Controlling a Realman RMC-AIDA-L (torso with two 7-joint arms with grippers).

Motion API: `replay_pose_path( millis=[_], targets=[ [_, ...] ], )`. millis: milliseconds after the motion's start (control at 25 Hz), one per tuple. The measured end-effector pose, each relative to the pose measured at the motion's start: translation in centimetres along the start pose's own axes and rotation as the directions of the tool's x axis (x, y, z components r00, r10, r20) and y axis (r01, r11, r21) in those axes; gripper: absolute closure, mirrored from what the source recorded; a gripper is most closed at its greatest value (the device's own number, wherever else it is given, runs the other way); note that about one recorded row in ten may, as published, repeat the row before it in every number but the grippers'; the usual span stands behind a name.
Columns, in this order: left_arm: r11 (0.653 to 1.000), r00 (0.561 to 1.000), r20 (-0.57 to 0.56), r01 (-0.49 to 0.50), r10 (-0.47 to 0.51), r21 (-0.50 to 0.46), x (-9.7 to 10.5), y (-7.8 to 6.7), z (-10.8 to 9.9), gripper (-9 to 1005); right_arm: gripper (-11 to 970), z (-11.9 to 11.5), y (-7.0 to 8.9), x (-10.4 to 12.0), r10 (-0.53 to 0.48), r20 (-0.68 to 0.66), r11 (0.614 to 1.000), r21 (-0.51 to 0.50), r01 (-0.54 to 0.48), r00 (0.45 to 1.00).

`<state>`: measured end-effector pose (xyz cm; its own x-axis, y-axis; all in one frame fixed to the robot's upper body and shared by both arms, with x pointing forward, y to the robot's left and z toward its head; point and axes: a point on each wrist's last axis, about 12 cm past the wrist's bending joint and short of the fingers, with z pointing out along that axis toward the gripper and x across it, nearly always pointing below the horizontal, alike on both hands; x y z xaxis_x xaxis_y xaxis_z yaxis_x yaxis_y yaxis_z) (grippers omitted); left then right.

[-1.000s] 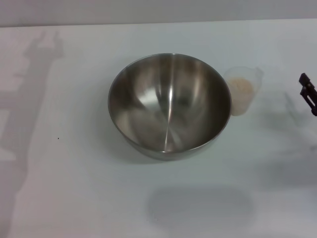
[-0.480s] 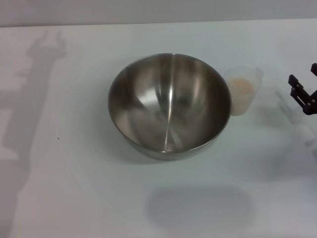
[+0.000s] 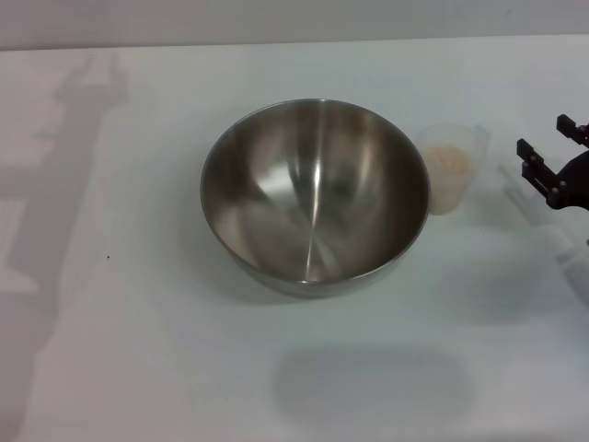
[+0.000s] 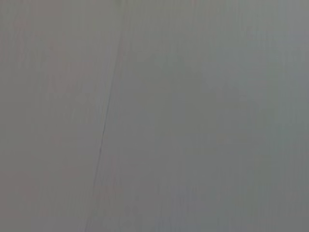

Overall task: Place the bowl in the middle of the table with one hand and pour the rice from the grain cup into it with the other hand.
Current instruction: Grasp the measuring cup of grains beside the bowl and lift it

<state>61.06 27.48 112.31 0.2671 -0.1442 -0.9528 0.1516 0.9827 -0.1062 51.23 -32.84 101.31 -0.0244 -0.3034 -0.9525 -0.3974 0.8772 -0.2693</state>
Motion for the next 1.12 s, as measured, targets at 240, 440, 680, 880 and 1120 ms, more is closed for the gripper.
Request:
replay_pose_path(
  millis=[240, 440, 680, 880, 1120],
  targets=[
    [1.000, 1.000, 0.000, 0.001, -0.001, -0.001, 0.0, 0.0, 0.0, 668, 373, 0.8, 0.1, -0.1, -0.029, -0.021, 0.999, -0.031, 0.028, 0.999],
    [1.000, 1.000, 0.001, 0.002, -0.002, -0.002, 0.0, 0.0, 0.0, 668, 372, 1.3, 0.2, -0.3, -0.043, -0.024, 0.998, -0.049, 0.042, 0.999],
    [1.000, 1.000, 0.004, 0.004, -0.004, -0.003, 0.0, 0.0, 0.0, 669, 372, 2.0, 0.2, -0.6, -0.059, -0.031, 0.997, -0.061, 0.057, 0.998],
    [1.000, 1.000, 0.005, 0.007, -0.007, -0.003, 0.0, 0.1, 0.0, 669, 373, 2.4, 0.3, -0.7, -0.073, -0.032, 0.995, -0.072, 0.070, 0.997],
    [1.000, 1.000, 0.007, 0.007, -0.007, -0.005, -0.1, 0.1, 0.0, 669, 372, 2.6, 0.5, -0.7, -0.079, -0.041, 0.994, -0.081, 0.075, 0.996]
  ],
)
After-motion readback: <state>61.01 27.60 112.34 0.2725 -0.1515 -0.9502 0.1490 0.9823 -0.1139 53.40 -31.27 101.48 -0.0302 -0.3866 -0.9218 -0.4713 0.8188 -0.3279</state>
